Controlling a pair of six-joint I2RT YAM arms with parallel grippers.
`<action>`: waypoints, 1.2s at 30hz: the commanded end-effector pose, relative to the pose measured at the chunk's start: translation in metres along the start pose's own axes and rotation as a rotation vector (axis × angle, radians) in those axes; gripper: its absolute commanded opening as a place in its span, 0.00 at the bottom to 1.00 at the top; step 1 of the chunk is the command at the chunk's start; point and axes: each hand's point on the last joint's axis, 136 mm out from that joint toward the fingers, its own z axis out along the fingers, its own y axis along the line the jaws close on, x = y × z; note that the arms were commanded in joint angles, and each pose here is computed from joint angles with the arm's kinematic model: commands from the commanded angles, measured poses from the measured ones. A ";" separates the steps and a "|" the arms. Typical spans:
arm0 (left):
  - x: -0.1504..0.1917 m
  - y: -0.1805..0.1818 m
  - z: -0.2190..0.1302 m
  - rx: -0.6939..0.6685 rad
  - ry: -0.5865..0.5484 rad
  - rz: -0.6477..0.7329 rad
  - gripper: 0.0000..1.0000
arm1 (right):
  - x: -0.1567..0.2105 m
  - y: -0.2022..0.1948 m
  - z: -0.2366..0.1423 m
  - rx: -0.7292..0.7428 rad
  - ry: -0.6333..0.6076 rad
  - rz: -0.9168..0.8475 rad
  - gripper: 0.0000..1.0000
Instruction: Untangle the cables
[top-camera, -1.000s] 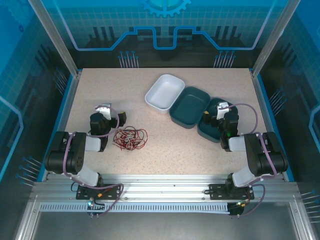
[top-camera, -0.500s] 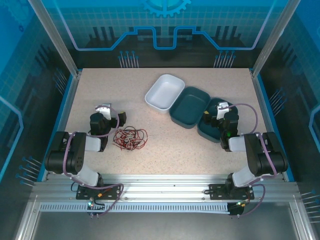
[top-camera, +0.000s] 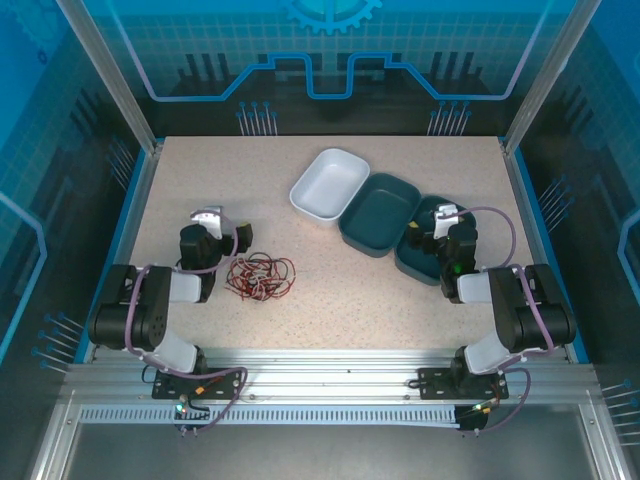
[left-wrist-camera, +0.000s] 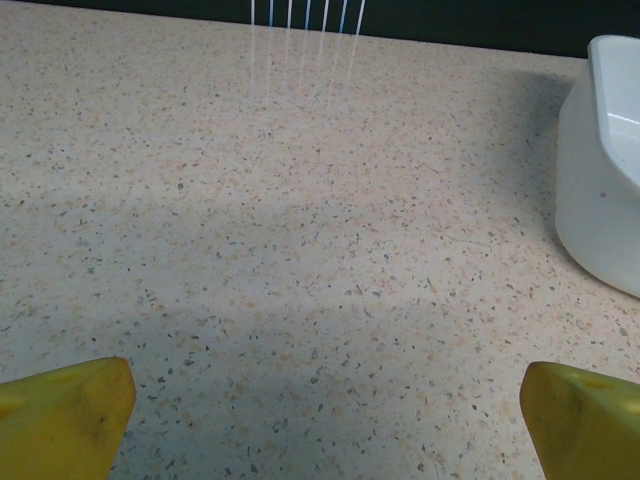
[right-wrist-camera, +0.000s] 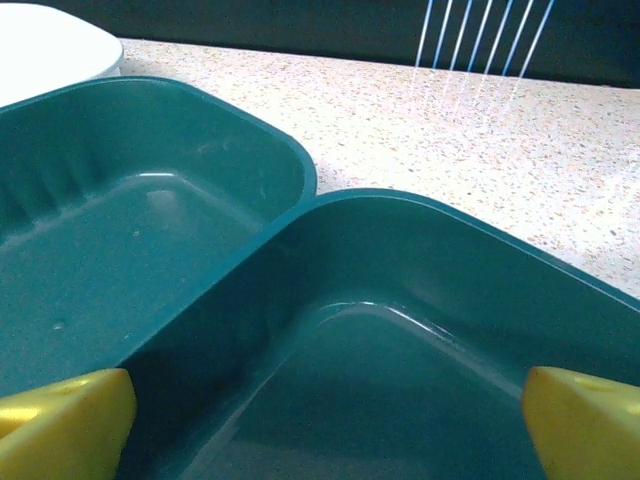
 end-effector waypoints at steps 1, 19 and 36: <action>-0.028 0.004 -0.007 -0.031 -0.042 0.003 0.99 | -0.020 -0.002 -0.007 0.023 -0.046 0.002 1.00; -0.075 0.025 -0.084 -0.269 0.017 -0.459 0.99 | -0.072 -0.003 -0.078 0.194 0.055 0.134 1.00; 0.037 -0.013 -0.094 -0.268 0.419 -0.619 0.99 | -0.092 0.094 -0.118 0.091 0.249 0.102 1.00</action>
